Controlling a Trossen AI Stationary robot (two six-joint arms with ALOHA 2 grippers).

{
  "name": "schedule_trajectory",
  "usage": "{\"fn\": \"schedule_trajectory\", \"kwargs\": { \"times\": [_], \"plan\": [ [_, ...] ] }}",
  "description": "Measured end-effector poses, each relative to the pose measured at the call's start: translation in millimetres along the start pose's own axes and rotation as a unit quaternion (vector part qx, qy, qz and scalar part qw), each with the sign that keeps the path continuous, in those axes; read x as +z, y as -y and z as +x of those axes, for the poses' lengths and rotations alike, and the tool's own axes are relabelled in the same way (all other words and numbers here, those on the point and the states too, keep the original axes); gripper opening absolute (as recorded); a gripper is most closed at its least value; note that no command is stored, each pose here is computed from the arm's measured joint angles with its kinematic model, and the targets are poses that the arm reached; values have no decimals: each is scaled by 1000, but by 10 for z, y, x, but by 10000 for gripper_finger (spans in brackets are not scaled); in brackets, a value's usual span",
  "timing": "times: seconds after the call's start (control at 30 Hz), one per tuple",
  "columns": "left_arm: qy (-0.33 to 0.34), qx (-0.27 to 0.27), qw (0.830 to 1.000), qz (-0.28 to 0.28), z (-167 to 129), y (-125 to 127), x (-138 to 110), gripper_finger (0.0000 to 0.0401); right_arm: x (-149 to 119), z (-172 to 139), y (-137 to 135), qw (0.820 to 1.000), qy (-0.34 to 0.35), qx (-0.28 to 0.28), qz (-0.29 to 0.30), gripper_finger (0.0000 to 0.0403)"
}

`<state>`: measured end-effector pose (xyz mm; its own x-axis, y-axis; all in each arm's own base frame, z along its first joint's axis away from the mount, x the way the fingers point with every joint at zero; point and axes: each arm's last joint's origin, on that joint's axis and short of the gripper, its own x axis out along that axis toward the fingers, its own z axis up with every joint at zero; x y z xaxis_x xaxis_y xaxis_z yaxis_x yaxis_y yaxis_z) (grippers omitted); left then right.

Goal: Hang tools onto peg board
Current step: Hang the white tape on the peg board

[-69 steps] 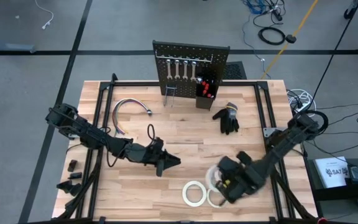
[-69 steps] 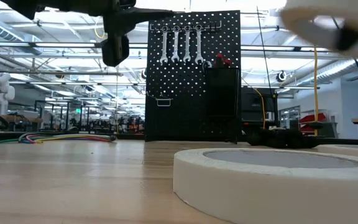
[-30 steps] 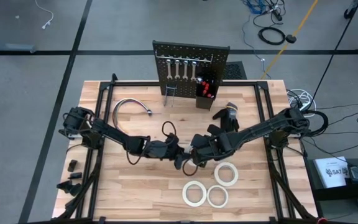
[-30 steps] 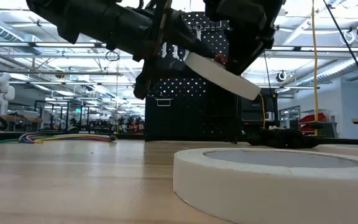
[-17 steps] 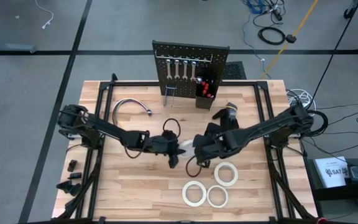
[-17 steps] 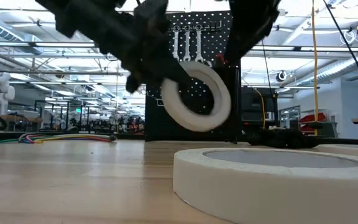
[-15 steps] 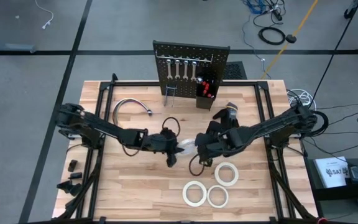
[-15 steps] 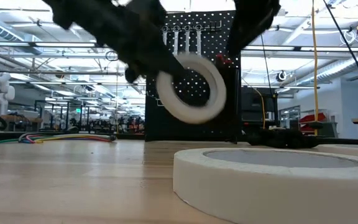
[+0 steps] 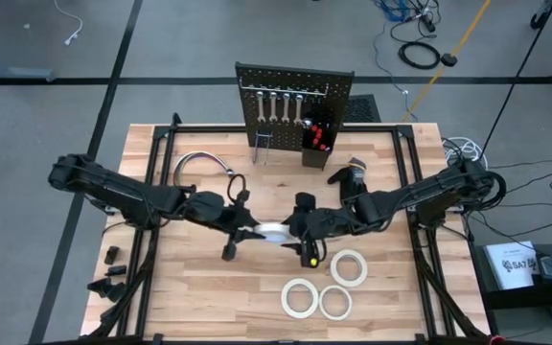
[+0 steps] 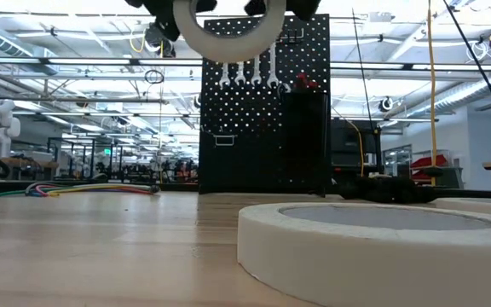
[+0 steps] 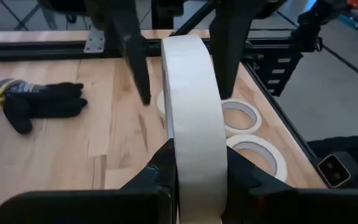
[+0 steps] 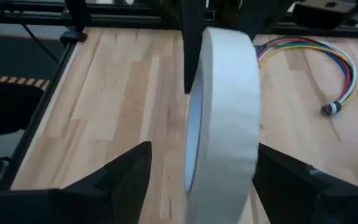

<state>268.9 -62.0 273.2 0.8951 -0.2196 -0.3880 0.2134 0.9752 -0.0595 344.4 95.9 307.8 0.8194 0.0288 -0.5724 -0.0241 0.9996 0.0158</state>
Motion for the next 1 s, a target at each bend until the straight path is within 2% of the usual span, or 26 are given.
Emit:
{"fn": "schedule_trajectory", "kwargs": {
  "times": [0.13, 0.23, 0.33, 0.5, 0.53, 0.63, 0.83, 1.0],
  "plan": [
    [1, 0, 1000, 8, -28, 3, 10, 62, 1, 20, 6, 1000, 1, 1, -2, 250],
    [-3, 0, 1000, 8, -30, 2, 2, 62, -28, 26, 10, 1000, -13, -2, 8, 226],
    [-11, 0, 1000, 8, -30, 1, -13, 62, -51, 25, 14, 1000, -25, -4, 11, 183],
    [-13, 0, 1000, 12, -31, 2, -17, 62, -42, 30, 32, 1000, -21, -7, 15, 77],
    [-13, 1, 1000, 12, -31, 2, -18, 62, -41, 33, 43, 1000, -22, -6, 16, 68],
    [-13, 1, 1000, 11, -31, 1, -18, 67, -40, 38, 68, 999, -23, -8, 21, 68],
    [-11, 4, 1000, 27, -30, 9, -15, 160, -79, 236, 130, 999, -33, 4, 36, 68],
    [-20, 6, 999, 38, -33, 6, -32, 177, -106, 427, 208, 999, -32, 17, 37, 68]
  ]
}}
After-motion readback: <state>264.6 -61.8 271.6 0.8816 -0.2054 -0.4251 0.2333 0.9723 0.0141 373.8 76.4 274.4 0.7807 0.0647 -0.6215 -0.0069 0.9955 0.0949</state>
